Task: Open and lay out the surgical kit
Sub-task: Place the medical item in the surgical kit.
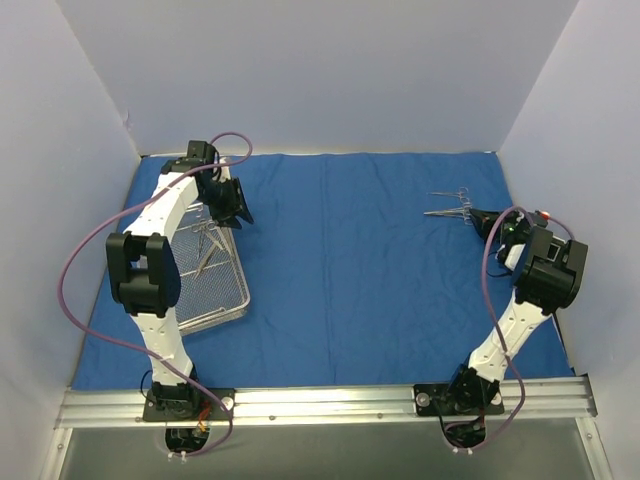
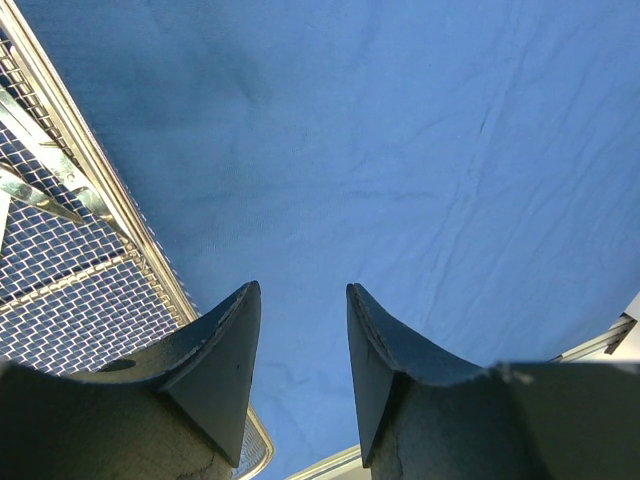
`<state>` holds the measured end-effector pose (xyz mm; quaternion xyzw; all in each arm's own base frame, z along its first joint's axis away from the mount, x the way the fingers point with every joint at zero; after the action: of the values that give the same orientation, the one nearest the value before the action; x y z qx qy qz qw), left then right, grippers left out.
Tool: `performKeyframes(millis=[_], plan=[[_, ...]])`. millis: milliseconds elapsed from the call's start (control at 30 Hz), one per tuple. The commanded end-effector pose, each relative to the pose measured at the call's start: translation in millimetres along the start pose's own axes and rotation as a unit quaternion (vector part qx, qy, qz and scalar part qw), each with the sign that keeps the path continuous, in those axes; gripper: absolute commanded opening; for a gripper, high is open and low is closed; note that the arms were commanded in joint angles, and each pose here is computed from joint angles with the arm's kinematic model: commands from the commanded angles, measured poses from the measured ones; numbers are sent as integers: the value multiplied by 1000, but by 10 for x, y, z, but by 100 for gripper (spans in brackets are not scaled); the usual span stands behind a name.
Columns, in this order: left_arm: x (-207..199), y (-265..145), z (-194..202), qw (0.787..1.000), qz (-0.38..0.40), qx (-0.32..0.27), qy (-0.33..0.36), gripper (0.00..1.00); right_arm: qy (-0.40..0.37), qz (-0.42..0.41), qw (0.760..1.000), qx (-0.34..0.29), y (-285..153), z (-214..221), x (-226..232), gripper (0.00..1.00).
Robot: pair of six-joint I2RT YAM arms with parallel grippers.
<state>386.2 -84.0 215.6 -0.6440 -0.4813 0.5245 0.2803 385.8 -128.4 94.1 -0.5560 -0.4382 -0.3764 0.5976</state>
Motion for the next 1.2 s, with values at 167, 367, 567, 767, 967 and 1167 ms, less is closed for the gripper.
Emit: performKeyframes(millis=[167, 367, 567, 767, 967, 1167], plan=[[-54, -80, -157, 999, 14, -29, 7, 49, -14, -11, 1000, 5, 48, -74, 27, 0], [-51, -66, -166, 999, 14, -28, 7, 48, -11, -8, 1000, 2, 71, -88, -18, 0], [-44, -51, -184, 1000, 14, -28, 6, 48, 3, -17, 1000, -4, 65, -87, -59, 0], [-50, -36, -191, 999, 16, -27, 6, 48, 22, -36, 999, -8, 43, -86, -57, 0], [-41, -9, -190, 1000, 16, -24, 5, 48, 27, -31, 999, -14, 25, -119, -102, 0], [-35, -6, -197, 1000, 16, -24, 4, 48, 28, -21, 999, -12, 49, -147, -147, 0]])
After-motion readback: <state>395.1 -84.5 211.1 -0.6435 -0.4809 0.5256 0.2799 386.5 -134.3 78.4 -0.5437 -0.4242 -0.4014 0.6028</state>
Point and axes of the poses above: each gripper's point midway between its finger pads, its own y axis out along the fingers, its own x axis along the line the jaws close on, z = x × y, the point moved 10 cm from there along -y, back along the fingers, and after that the axes turned 7 degrees about y, right-handed, at the moved point
